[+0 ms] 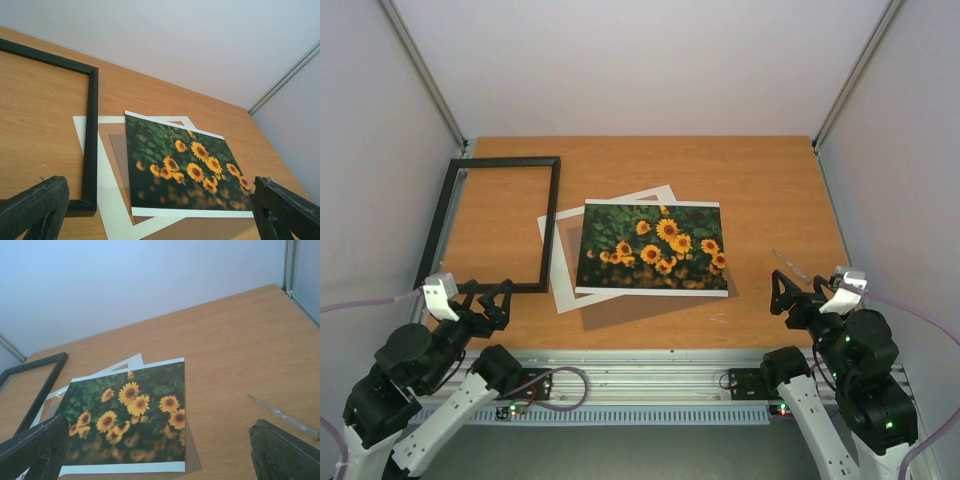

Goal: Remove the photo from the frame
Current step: Reset both arms

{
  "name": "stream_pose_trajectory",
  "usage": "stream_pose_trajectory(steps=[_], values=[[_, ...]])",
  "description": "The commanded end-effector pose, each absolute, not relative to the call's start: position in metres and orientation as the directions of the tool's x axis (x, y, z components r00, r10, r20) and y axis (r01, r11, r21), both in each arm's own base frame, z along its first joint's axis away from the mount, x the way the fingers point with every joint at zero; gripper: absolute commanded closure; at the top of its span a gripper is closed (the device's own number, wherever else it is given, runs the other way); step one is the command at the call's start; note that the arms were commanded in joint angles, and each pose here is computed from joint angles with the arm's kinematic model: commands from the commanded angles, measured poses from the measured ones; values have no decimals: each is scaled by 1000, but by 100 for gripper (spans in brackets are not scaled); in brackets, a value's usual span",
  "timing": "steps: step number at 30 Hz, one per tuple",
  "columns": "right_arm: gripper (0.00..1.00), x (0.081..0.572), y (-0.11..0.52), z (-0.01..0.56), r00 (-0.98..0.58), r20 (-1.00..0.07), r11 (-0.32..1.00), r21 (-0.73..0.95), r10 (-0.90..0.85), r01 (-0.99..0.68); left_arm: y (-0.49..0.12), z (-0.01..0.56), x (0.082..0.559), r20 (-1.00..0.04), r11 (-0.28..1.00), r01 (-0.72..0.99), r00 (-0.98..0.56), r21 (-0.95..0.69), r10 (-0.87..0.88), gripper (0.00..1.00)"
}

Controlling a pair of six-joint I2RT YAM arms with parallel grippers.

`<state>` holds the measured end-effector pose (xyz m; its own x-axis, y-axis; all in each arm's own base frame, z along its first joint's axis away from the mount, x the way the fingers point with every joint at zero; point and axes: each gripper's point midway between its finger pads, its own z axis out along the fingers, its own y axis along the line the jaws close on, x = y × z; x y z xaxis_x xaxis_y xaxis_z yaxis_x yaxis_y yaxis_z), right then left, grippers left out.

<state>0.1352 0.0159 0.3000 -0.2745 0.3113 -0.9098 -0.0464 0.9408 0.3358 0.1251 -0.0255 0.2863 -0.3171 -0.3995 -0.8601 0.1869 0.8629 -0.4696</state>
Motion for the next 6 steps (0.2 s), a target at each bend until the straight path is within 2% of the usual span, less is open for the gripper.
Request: stream_pose_trajectory(steps=[1,6], values=[[2,141,17,299,-282,-916,949,312,287,-45,-23,285,125,-866,868,183,-303,-462,-397,1],[2,145,21,296,-311,-910,950,307,276,-55,-24,285,125,-868,868,188,-302,-459,-394,1]])
